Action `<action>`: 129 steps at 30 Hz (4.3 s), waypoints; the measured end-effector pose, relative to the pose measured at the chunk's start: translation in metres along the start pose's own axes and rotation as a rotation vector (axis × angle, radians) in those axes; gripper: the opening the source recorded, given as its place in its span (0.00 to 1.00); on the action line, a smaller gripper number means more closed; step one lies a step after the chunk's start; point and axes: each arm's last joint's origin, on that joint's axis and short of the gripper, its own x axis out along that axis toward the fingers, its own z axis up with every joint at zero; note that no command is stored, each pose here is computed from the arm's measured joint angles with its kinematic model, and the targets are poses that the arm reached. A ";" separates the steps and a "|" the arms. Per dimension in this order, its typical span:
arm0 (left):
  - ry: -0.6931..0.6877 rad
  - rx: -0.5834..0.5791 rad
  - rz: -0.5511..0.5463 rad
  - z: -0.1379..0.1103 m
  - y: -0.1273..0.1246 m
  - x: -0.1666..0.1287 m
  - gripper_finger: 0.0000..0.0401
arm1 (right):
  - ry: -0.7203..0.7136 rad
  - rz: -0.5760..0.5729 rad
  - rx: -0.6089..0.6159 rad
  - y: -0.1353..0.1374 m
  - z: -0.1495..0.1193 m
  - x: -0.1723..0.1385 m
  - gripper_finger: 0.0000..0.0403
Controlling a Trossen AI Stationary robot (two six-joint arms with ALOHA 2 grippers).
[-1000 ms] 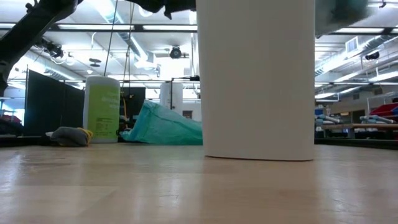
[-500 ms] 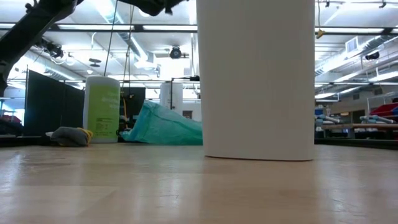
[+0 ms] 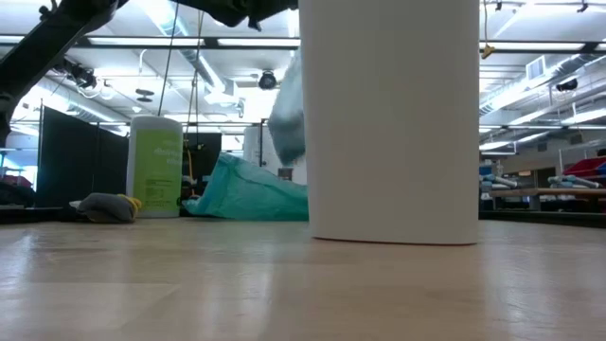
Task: Place trash/remove bag and relplace
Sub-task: Remove the light blue trash bag from the white trash bin, then close the light blue trash bag
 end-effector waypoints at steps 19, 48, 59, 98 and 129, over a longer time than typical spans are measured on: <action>-0.094 -0.011 0.122 0.013 0.014 -0.018 0.02 | 0.450 0.379 0.036 -0.008 -0.055 -0.005 0.08; -0.127 -0.102 0.051 -0.003 0.000 0.007 0.02 | 0.458 0.368 0.235 0.026 -0.119 0.068 0.21; -0.184 -0.056 -0.160 0.009 -0.025 0.000 0.02 | 0.646 0.247 0.106 0.010 -0.139 0.059 0.01; -0.157 -0.038 -0.204 0.005 -0.046 0.015 0.02 | 0.491 0.374 0.319 0.050 -0.128 0.075 0.37; 0.133 0.211 -0.227 0.002 -0.055 0.015 0.04 | 0.664 0.325 0.232 0.025 -0.154 0.071 0.28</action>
